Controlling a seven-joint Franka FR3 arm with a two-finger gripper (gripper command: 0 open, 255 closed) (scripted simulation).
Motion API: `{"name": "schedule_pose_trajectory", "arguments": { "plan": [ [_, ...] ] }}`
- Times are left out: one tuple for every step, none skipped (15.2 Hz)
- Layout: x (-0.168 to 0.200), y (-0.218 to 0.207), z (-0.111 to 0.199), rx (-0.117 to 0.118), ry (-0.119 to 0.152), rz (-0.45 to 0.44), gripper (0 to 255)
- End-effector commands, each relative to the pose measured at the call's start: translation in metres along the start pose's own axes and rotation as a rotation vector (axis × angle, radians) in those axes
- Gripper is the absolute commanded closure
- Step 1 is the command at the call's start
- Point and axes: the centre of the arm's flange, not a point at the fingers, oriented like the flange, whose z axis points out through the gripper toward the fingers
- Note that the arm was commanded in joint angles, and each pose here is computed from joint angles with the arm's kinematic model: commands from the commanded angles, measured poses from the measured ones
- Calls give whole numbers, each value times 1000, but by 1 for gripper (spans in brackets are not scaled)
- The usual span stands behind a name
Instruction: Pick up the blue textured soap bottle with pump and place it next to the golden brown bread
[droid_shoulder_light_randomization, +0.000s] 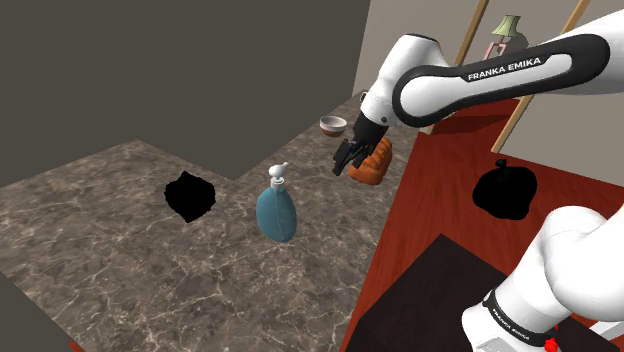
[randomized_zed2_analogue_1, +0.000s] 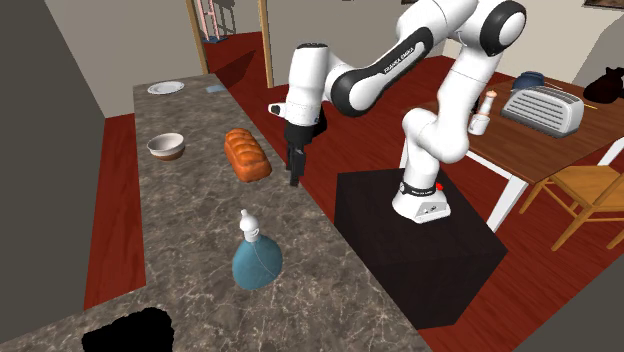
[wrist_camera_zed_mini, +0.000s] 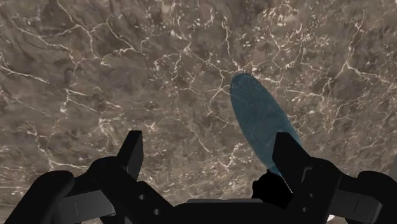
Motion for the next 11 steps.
{"name": "schedule_pose_trajectory", "arguments": {
  "plan": [
    [11,-13,18,27,9,-18,0],
    [16,-19,27,39,13,-28,0],
    [21,-25,36,52,17,-37,0],
    [27,-32,44,65,20,-47,0],
    [32,-39,53,78,24,-56,0],
    [37,-45,61,91,28,-65,0],
    [42,-52,69,104,31,-75,0],
    [47,-59,77,117,35,-84,0],
    [51,-67,85,130,39,-93,0],
    [56,-74,93,143,42,-103,0],
    [61,-82,101,155,46,-112,0]
  ]
}}
